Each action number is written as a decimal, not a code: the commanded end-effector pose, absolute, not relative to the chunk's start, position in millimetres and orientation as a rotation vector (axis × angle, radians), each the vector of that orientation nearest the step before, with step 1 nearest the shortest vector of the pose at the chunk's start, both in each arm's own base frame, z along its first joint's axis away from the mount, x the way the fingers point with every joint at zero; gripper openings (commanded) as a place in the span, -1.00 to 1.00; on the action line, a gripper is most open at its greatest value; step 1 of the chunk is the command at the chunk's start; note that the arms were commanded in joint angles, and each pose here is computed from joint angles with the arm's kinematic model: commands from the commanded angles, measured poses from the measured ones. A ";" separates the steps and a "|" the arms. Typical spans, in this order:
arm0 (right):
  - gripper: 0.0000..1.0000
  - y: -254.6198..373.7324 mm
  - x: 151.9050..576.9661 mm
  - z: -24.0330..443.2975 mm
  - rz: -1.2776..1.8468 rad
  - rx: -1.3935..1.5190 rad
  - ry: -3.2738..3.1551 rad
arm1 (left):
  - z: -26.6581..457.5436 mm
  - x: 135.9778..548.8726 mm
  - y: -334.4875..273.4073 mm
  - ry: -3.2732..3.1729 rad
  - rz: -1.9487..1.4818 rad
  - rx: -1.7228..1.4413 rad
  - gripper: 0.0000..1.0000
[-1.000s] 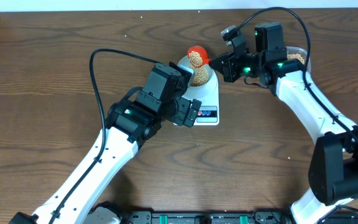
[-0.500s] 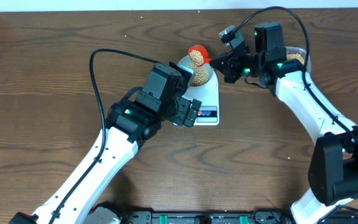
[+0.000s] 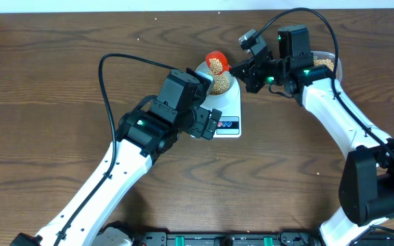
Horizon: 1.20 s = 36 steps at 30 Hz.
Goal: Scoop item into bowl and weigh 50g on scale
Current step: 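Hold the tilted scoop over the bowl, trickling soybeans until 50 g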
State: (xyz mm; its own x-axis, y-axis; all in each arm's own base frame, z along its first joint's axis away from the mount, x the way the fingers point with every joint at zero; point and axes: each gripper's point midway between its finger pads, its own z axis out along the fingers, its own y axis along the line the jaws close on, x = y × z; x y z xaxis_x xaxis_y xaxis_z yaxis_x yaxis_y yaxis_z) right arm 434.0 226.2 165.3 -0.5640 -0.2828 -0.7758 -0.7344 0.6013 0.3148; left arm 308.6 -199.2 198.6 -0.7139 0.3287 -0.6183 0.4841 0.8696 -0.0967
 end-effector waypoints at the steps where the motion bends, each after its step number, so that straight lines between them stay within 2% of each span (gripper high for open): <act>1: -0.98 228.6 432.6 180.3 0.824 -0.825 2.090 | 198.7 310.6 -196.6 2.430 -0.324 0.572 0.96; 36: -0.98 227.6 428.7 176.1 0.719 -1.027 1.987 | 198.8 310.6 -196.7 2.430 -0.324 0.571 0.96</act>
